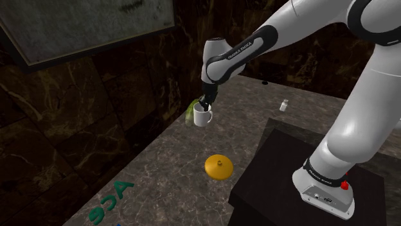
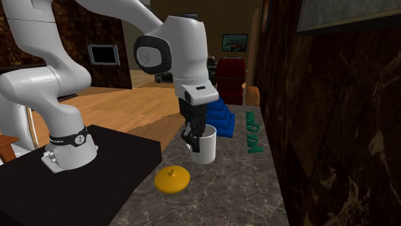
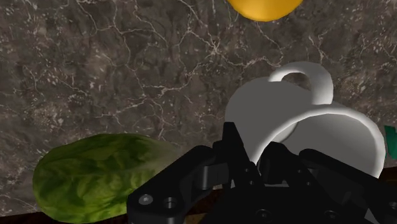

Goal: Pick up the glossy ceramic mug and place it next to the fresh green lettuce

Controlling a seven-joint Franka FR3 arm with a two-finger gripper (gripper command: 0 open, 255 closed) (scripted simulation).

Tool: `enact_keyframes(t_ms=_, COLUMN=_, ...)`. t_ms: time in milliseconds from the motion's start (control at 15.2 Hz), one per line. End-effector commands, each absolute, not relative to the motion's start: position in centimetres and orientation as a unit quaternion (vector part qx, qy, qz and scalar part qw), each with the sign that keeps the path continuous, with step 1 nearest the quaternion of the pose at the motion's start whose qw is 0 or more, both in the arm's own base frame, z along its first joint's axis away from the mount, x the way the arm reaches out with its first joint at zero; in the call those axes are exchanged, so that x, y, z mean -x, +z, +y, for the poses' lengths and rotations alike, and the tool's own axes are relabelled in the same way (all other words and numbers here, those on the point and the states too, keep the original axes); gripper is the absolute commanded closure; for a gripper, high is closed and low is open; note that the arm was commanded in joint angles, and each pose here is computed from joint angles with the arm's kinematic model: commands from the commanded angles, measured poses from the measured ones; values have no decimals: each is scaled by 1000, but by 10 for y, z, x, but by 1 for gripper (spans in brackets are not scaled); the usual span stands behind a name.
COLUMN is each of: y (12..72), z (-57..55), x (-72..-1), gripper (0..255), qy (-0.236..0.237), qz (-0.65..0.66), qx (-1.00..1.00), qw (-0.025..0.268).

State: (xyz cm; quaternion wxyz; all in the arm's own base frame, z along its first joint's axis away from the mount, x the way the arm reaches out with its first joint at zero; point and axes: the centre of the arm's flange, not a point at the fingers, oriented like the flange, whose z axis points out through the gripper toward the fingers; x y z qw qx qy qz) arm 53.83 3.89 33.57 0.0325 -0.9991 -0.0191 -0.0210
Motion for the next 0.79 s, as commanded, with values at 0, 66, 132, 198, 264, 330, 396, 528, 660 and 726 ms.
enact_keyframes(t_ms=0, y=338, z=12, x=-541, gripper=255, qy=-21, qz=-20, qx=999, qw=33)
enact_keyframes(t_ms=66, y=338, z=-1, x=-544, gripper=255, qy=-21, qz=-20, qx=999, qw=33)
enact_keyframes(t_ms=132, y=338, z=-14, x=-548, gripper=255, qy=-21, qz=-20, qx=999, qw=33)
enact_keyframes(t_ms=198, y=338, z=-26, x=-551, gripper=255, qy=-21, qz=-20, qx=999, qw=33)
enact_keyframes(t_ms=264, y=338, z=-39, x=-554, gripper=255, qy=-21, qz=-20, qx=999, qw=33)
enact_keyframes(t_ms=330, y=338, z=-52, x=-557, gripper=255, qy=-21, qz=-20, qx=999, qw=33)
enact_keyframes(t_ms=396, y=338, z=-65, x=-560, gripper=255, qy=-21, qz=-20, qx=999, qw=33)
enact_keyframes(t_ms=528, y=338, z=-91, x=-566, gripper=255, qy=-21, qz=-20, qx=999, qw=33)
enact_keyframes(t_ms=660, y=338, z=-110, x=-570, gripper=255, qy=-21, qz=-20, qx=999, qw=33)
enact_keyframes(t_ms=726, y=333, z=-110, x=-570, gripper=255, qy=-21, qz=-20, qx=999, qw=33)
